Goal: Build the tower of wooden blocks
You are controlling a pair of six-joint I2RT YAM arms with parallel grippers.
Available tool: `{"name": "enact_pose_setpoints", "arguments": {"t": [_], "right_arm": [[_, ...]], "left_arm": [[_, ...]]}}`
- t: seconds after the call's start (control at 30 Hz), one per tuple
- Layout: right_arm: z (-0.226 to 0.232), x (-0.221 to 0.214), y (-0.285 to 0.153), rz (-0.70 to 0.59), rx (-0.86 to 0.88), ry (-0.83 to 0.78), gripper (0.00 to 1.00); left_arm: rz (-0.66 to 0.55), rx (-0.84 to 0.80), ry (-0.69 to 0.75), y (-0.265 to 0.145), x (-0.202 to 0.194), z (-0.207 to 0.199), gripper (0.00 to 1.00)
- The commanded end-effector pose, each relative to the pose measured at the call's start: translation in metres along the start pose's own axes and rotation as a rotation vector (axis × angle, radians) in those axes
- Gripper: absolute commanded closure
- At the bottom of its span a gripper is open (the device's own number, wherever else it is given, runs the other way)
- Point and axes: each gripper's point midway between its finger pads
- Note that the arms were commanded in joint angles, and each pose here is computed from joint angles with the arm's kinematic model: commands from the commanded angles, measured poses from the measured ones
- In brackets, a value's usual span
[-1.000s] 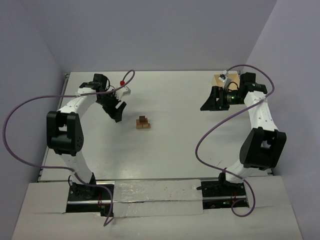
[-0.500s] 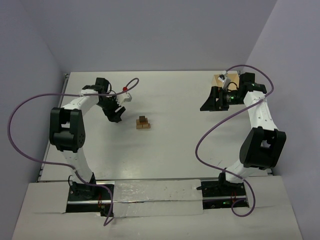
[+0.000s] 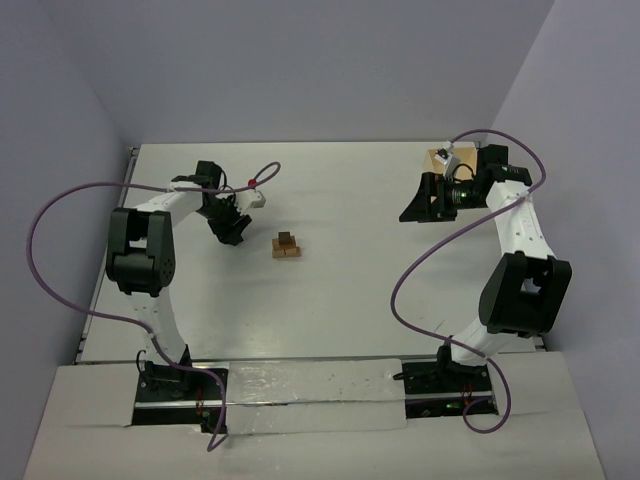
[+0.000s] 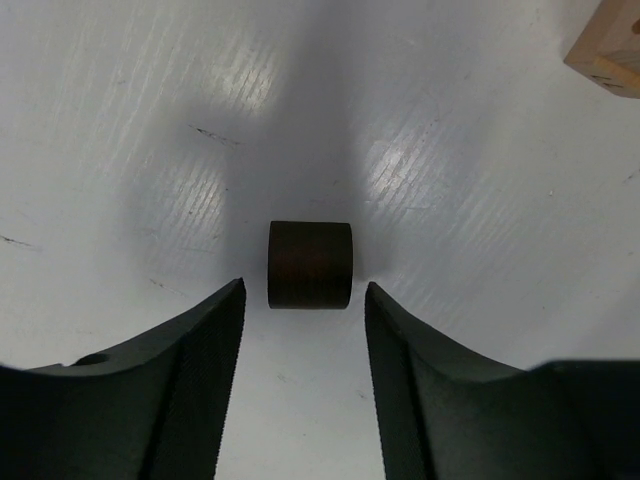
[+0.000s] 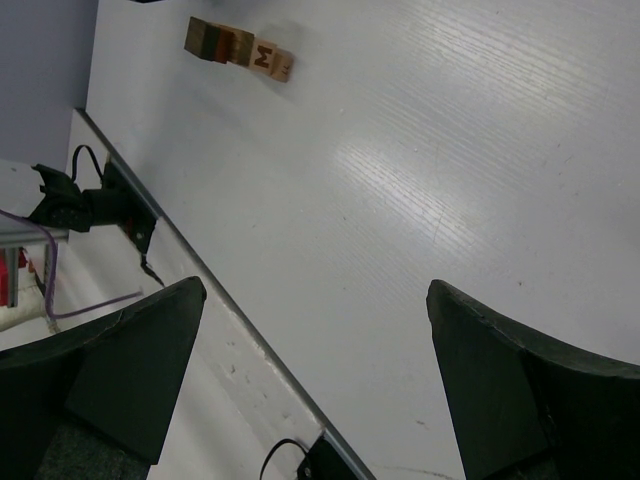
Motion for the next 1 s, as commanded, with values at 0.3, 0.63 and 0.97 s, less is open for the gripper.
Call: {"name": "enact_pose_setpoints", "arguments": {"t": [0.3,0.63,0.97], "right_arm": [[0.01,0.008,-0.004,-0.012,0.008,-0.047,0.0],[0.019,0.005,-0.008,-0.02,0.03,-0.07,0.0],[0.025,0.006,-0.01,-0.021,0.04,-0.091,0.0]], "left_arm": [[-0.049,0.047,0.04,-0.006,0.016,0.012,0.75],[-0.124,0.022,0.216,-0.106,0.063,-0.012,0.86],[-0.144,0.138,0.388,-0.143,0.121,-0.028,0.96]]}}
Point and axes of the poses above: each gripper's point midway between its finger pads, its own y axis out along the fingers, its own z axis along the line the jaws close on, x = y × z, and after that the axes turned 12 degrees about y, right-handed
